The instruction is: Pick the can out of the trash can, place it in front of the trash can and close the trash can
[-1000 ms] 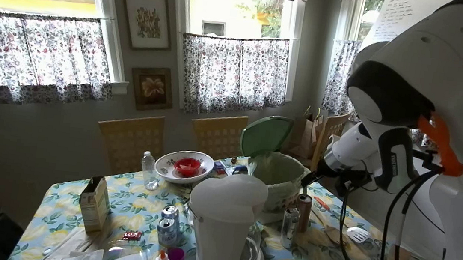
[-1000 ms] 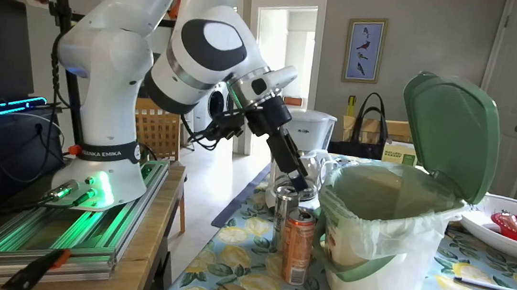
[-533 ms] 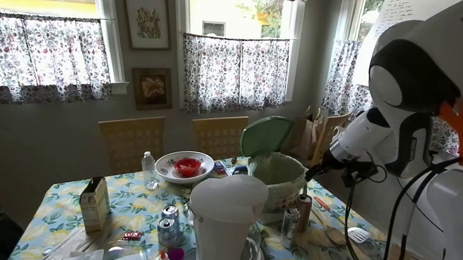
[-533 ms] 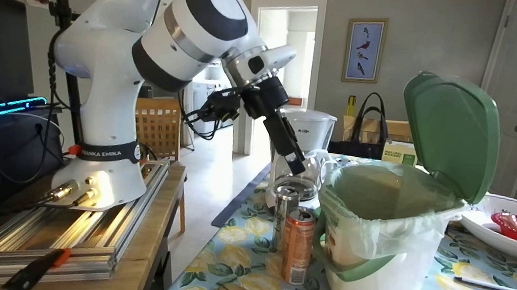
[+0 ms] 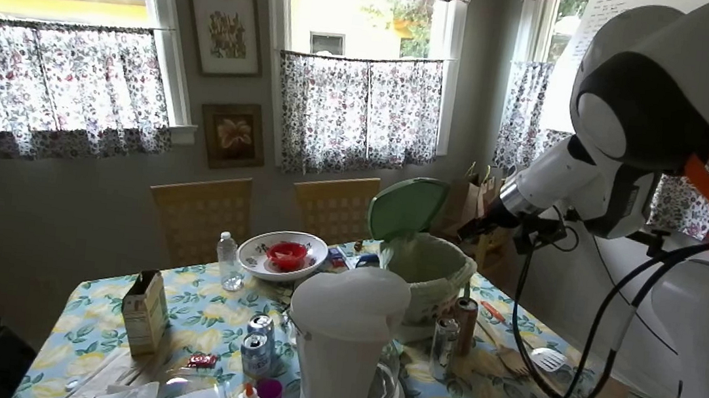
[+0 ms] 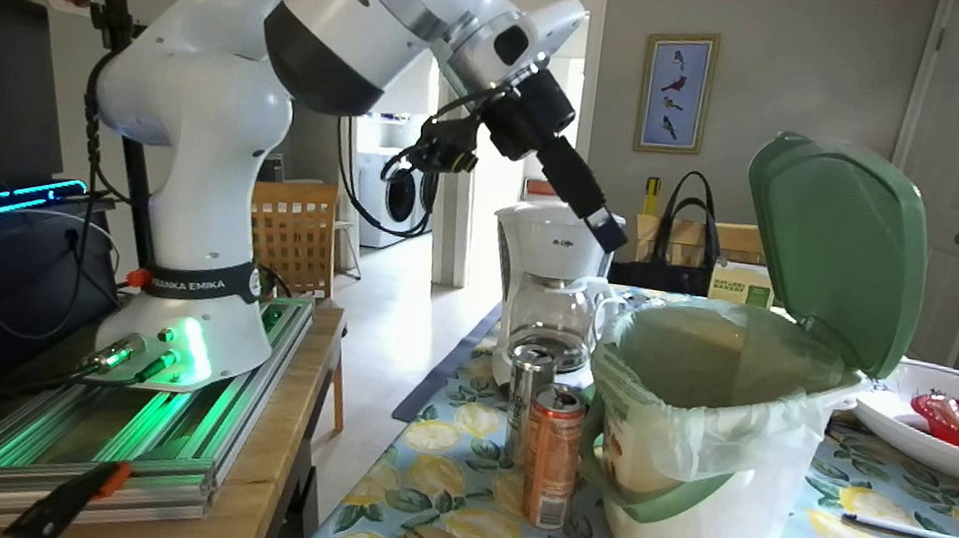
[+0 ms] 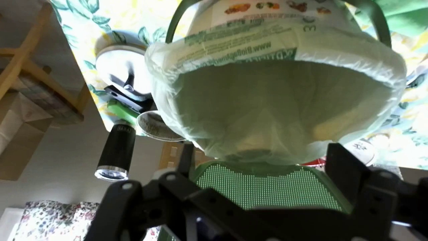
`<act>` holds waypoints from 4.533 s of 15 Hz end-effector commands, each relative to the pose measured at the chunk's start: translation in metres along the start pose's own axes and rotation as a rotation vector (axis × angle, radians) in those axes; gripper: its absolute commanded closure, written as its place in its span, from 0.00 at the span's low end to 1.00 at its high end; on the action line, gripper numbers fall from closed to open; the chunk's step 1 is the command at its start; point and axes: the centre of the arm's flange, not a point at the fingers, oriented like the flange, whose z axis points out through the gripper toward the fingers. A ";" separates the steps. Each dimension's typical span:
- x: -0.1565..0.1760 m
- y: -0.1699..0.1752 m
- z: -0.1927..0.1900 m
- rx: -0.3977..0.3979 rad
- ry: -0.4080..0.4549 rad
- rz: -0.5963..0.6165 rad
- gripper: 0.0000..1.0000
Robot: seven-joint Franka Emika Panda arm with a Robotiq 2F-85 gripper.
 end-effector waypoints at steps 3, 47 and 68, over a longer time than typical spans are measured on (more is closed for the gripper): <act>0.050 -0.005 -0.017 -0.007 0.054 0.131 0.00; 0.177 0.017 -0.011 0.053 0.011 -0.664 0.00; 0.206 0.004 0.042 0.193 0.037 -0.618 0.00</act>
